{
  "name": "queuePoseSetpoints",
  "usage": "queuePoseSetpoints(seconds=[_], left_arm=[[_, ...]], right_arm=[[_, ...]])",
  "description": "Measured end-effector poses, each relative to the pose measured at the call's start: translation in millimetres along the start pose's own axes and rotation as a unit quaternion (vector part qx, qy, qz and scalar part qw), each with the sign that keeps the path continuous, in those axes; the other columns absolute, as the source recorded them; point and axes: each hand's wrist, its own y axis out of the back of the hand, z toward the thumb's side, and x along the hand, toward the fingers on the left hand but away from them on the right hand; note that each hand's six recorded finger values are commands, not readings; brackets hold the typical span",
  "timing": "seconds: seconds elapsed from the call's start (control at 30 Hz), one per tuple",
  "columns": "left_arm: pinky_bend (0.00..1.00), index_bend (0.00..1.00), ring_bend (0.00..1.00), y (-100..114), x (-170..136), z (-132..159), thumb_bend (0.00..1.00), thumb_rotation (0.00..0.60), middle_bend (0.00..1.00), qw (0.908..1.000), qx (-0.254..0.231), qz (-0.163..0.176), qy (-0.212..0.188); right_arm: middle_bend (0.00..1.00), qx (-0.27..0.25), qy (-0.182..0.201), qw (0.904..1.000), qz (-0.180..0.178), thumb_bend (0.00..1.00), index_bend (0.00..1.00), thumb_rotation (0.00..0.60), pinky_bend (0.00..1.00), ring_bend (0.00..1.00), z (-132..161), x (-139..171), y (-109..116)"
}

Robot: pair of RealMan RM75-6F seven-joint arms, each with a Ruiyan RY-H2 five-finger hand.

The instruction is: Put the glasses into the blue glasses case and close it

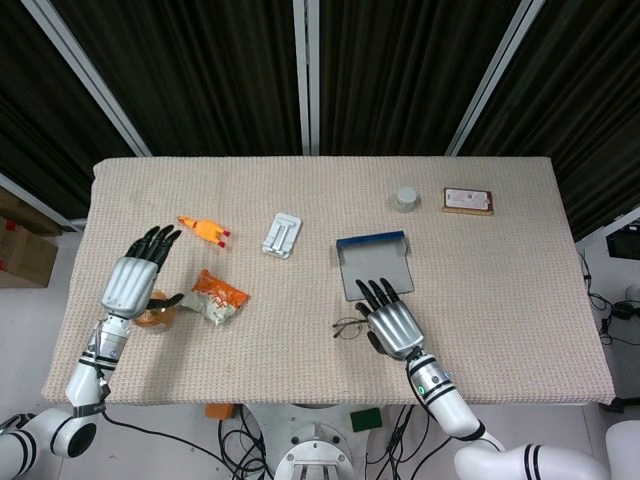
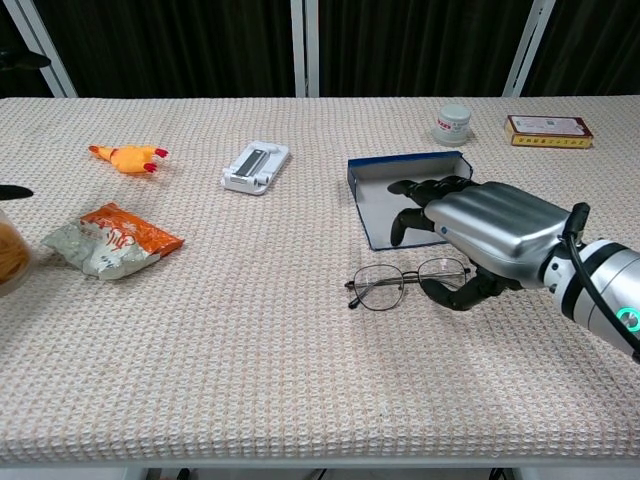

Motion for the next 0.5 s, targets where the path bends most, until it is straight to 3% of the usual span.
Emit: queuePoseSetpoints(seconds=[0.5], left_arm=[[0.20,0.06,0.03,-1.8,-1.4,-5.6,0.04,0.596,0.04,1.0000,0.004,-0.005,0.005]], right_arm=[[0.02,0.001,-0.014,0.9999,-0.001,0.47,0.45,0.600,0.00,0.00,6.0,-9.4,-12.0]])
